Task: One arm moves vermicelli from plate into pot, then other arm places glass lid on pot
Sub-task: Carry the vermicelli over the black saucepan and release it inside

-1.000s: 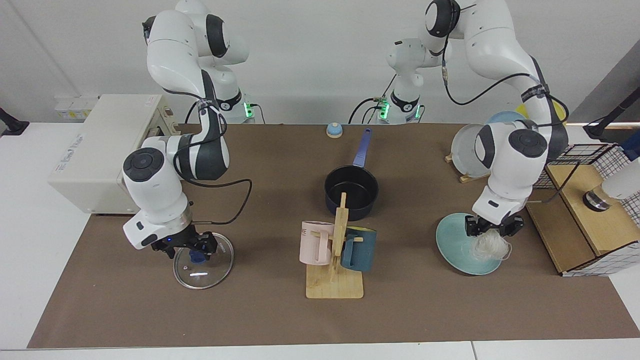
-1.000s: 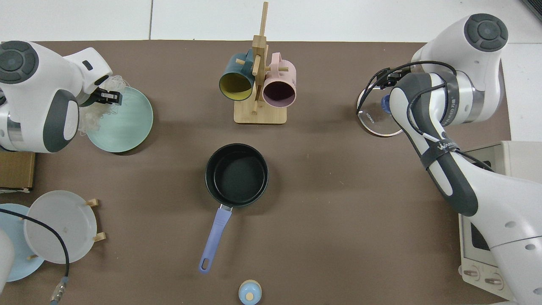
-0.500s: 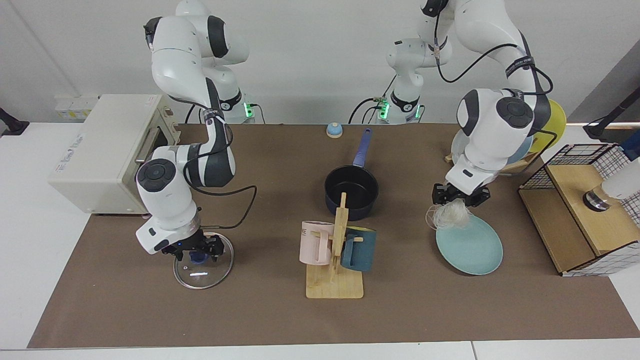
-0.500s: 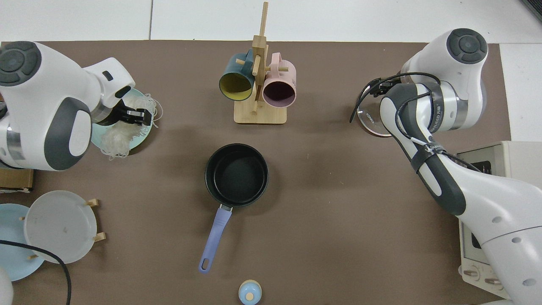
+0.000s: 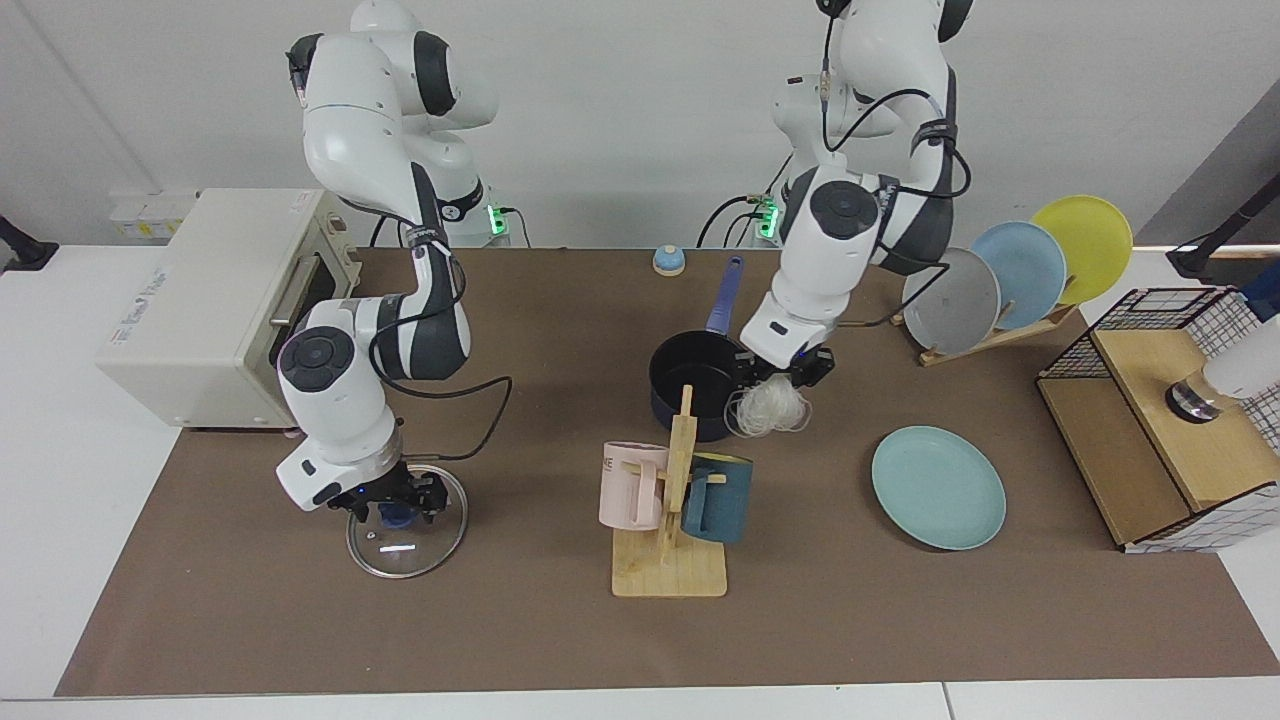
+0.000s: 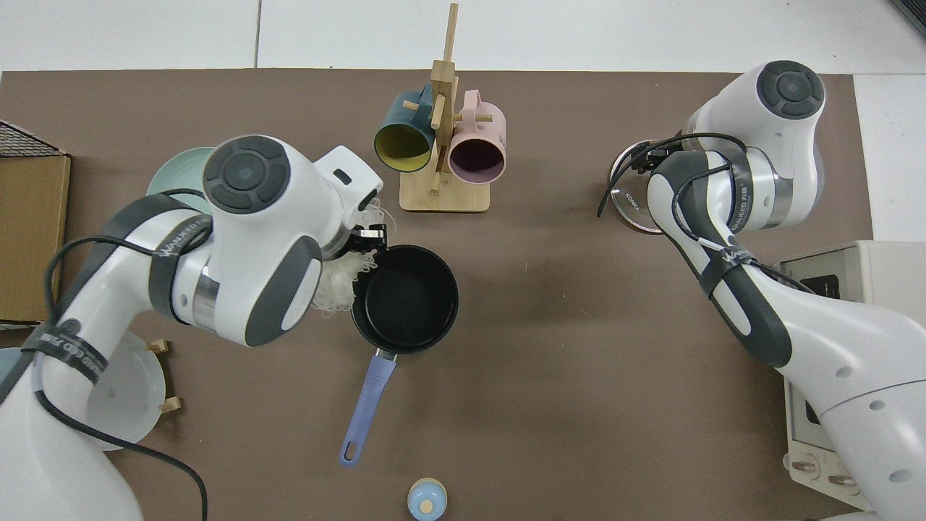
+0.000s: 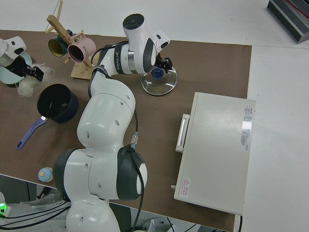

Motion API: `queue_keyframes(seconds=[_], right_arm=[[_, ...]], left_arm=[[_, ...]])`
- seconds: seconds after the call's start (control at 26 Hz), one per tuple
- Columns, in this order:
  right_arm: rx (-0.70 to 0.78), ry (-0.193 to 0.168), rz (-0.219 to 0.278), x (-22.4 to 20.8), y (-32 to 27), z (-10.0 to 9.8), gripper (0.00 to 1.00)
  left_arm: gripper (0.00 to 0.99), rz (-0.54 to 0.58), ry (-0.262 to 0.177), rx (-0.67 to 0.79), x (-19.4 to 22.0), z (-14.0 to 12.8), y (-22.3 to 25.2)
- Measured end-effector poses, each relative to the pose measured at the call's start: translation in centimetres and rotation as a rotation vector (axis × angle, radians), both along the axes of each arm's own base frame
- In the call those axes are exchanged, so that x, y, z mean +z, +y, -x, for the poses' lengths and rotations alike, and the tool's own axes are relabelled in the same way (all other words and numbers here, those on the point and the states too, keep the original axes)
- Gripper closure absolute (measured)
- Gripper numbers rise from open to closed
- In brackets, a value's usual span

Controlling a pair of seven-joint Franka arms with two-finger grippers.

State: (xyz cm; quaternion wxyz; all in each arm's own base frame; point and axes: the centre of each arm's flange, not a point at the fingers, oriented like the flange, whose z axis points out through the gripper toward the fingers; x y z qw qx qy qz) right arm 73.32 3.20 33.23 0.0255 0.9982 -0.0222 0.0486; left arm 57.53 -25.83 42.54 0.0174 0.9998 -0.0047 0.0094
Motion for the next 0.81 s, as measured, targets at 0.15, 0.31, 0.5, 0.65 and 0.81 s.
queue_keyframes(seconds=[0.15,0.31,0.5,0.65,0.81], right_arm=[[0.008,0.001,0.001,0.0,0.0,0.0,0.18],[0.020,-0.002,0.003,0.1,0.0,0.0,0.40],[0.022,-0.002,0.004,0.1,0.0,0.0,0.42],[0.022,-0.002,0.004,0.1,0.0,0.0,0.42],[0.022,-0.003,0.004,0.2,0.0,0.0,0.42]], left_arm=[[0.573,0.001,-0.010,0.029,-0.8,3.2,-3.9],[0.573,0.013,-0.043,0.035,-2.6,5.7,-5.0],[0.573,0.037,-0.082,0.039,-5.7,6.8,-4.1],[0.604,0.042,-0.089,0.046,-6.6,6.9,-3.6],[0.529,0.045,-0.093,0.067,-6.4,6.8,-3.5]])
